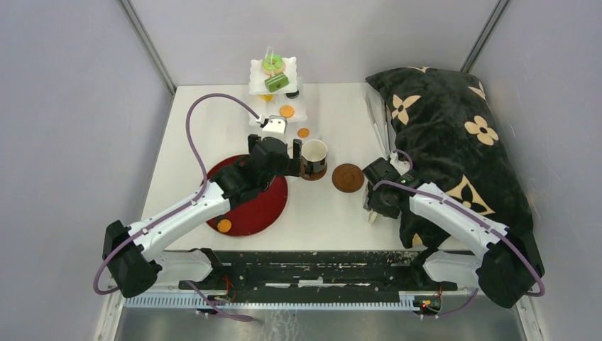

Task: Serve the afternoon tea

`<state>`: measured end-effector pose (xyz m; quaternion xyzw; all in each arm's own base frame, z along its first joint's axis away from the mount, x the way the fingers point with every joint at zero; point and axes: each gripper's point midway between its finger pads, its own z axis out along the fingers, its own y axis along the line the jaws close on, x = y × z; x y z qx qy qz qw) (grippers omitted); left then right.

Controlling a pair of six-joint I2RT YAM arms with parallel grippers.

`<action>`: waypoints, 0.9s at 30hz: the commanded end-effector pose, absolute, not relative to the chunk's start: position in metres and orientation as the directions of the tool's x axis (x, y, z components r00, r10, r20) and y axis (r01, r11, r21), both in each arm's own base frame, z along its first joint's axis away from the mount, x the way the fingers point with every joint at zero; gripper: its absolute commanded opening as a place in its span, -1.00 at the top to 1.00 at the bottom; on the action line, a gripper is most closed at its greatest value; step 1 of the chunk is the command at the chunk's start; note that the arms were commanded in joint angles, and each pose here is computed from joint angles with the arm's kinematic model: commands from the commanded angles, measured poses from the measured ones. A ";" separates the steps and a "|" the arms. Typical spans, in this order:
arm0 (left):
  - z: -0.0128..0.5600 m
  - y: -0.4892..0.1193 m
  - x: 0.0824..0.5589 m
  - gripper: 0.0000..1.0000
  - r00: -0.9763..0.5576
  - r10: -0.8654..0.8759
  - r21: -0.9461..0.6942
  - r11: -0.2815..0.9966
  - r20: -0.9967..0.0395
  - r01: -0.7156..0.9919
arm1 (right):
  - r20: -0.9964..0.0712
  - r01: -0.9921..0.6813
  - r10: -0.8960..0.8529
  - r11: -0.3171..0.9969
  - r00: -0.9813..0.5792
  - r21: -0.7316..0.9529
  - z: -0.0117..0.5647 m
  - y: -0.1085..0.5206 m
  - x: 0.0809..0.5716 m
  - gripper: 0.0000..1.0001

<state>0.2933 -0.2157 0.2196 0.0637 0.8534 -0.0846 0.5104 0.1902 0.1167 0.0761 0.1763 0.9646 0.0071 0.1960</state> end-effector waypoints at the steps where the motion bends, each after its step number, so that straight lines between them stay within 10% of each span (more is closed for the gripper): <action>1: 0.237 -0.217 0.297 -0.96 -0.430 -0.069 -0.154 0.974 -0.900 0.166 | -0.444 0.386 0.396 0.915 -0.804 0.117 0.077 0.117 0.206 -0.03; 7: 0.231 -0.229 0.305 -0.95 -0.434 -0.048 -0.140 0.973 -0.900 0.185 | -0.477 0.360 0.366 0.927 -0.799 0.109 0.094 0.109 0.204 0.95; 27: 0.241 -0.106 0.310 -0.96 -0.423 -0.196 -0.170 0.981 -0.884 -0.098 | -0.681 -0.130 0.016 0.978 -0.732 0.163 0.180 0.189 0.301 0.98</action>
